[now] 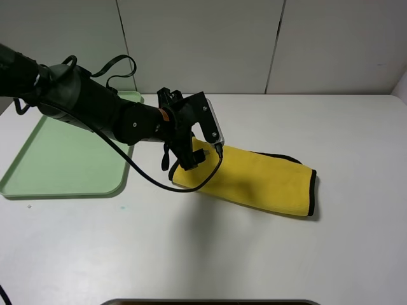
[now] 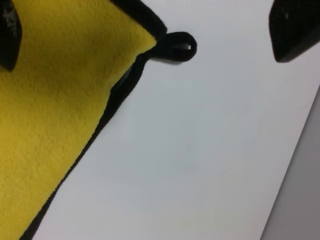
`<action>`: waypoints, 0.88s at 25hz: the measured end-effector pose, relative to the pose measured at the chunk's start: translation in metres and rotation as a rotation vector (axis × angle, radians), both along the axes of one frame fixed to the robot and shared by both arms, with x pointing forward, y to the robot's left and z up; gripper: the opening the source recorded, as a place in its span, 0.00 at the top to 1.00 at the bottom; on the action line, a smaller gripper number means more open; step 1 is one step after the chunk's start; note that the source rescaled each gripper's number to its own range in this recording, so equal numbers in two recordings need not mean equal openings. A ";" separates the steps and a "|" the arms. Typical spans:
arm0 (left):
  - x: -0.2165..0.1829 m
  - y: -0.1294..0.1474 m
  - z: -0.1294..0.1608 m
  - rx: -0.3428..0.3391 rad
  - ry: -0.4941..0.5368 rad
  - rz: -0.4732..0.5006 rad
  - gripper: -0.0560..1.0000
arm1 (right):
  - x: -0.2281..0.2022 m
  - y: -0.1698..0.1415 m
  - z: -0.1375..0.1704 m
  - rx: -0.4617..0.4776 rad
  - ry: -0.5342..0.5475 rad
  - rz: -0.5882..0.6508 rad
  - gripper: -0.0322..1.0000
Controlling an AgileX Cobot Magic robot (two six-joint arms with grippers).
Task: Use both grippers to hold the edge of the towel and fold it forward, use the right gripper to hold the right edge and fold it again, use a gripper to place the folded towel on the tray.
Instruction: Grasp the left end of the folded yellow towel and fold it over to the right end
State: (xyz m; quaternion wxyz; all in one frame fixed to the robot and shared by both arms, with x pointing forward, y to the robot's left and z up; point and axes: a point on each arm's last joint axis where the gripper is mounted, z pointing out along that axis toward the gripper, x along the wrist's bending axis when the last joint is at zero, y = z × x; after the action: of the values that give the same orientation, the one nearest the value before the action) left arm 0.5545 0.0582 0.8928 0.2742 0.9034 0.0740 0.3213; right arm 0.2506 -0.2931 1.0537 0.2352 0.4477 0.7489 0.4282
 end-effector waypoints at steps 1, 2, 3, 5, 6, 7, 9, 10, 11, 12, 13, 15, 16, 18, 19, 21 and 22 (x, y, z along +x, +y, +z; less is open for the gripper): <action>0.000 0.000 0.000 0.000 0.000 0.000 0.00 | 0.000 0.000 0.000 0.001 0.002 0.000 0.00; 0.000 0.000 0.000 0.000 0.000 0.000 0.00 | 0.000 0.000 0.000 0.002 0.002 0.001 0.00; 0.000 0.000 0.000 0.000 0.000 0.000 0.01 | 0.000 0.000 0.000 0.004 0.003 0.002 0.00; 0.000 0.000 0.000 0.000 0.000 0.000 0.01 | 0.000 0.000 0.000 0.004 0.003 0.002 0.00; 0.000 0.000 0.000 0.000 0.000 0.000 0.01 | 0.000 0.000 0.000 0.004 0.003 0.002 0.00; 0.000 0.000 0.000 0.000 0.000 0.000 0.01 | -0.001 0.000 0.000 0.007 0.000 0.000 0.00; 0.000 0.000 0.000 0.000 0.000 0.000 0.01 | -0.004 -0.002 -0.001 0.019 -0.018 -0.029 0.00; 0.000 0.000 0.000 0.000 0.000 0.000 0.01 | -0.007 -0.004 -0.001 0.032 -0.038 -0.058 0.00; 0.000 0.000 0.000 0.000 0.000 0.000 0.01 | -0.011 -0.006 -0.001 0.045 -0.063 -0.086 0.00; 0.000 0.000 0.000 0.000 0.000 0.000 0.01 | -0.013 -0.007 -0.001 0.051 -0.079 -0.123 0.00; 0.000 0.000 0.000 -0.002 0.001 0.002 0.01 | -0.015 -0.008 -0.001 0.056 -0.089 -0.158 0.00; 0.000 0.001 0.000 -0.017 0.017 0.030 0.01 | -0.015 -0.007 -0.001 0.057 -0.092 -0.206 0.00; 0.000 0.001 0.000 -0.024 0.024 0.042 0.01 | -0.015 -0.007 -0.001 0.064 -0.089 -0.224 0.00; 0.000 0.002 -0.001 -0.036 0.048 0.069 0.01 | -0.016 -0.006 -0.001 0.067 -0.088 -0.261 0.00; -0.001 0.002 -0.002 -0.040 0.069 0.085 0.01 | -0.016 -0.006 -0.001 0.067 -0.088 -0.278 0.00; -0.003 0.004 0.001 -0.056 0.111 0.117 0.01 | -0.016 -0.006 -0.001 0.067 -0.090 -0.299 0.00; -0.004 0.004 0.004 -0.067 0.131 0.133 0.01 | -0.016 -0.006 -0.001 0.070 -0.090 -0.300 0.00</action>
State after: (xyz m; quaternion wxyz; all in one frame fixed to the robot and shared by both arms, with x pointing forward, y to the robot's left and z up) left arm 0.5503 0.0625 0.8972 0.2771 0.9058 0.1622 0.2765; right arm 0.2347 -0.2987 1.0531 0.3139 0.5428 0.6471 0.4336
